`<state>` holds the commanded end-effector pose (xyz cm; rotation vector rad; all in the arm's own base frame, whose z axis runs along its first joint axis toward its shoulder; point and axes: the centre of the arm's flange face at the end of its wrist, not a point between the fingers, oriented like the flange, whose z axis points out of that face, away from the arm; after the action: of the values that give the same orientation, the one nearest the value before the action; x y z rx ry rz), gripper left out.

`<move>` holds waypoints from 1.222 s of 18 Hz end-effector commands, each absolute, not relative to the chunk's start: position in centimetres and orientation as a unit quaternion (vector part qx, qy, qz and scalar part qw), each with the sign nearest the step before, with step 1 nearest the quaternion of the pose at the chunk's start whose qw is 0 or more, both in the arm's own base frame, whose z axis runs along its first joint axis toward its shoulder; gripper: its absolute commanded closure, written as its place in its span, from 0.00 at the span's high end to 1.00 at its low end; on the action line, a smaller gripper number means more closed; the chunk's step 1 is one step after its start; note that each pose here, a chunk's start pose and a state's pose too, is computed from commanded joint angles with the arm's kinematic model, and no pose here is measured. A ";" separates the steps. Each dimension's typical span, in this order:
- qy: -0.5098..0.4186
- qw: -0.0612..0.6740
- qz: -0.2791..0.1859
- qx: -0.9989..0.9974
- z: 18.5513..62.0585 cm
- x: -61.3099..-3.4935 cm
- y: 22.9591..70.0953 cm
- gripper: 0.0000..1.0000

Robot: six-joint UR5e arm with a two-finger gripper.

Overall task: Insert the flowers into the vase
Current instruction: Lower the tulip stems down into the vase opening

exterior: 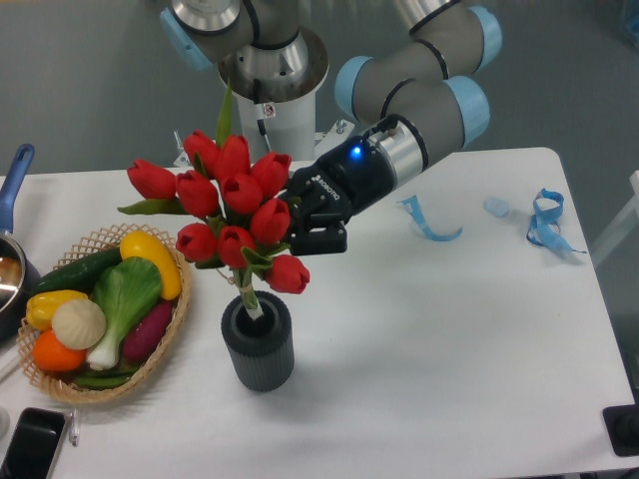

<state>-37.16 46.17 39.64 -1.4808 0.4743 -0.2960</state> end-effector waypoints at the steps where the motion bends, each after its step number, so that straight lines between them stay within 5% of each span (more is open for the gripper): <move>1: 0.215 0.703 -0.131 -0.665 39.1 -37.0 46.1 0.23; 22: 0.210 0.681 -0.132 -0.689 28.0 -36.6 45.9 0.26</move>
<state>-36.61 45.87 27.95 -1.5470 0.4705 -0.2954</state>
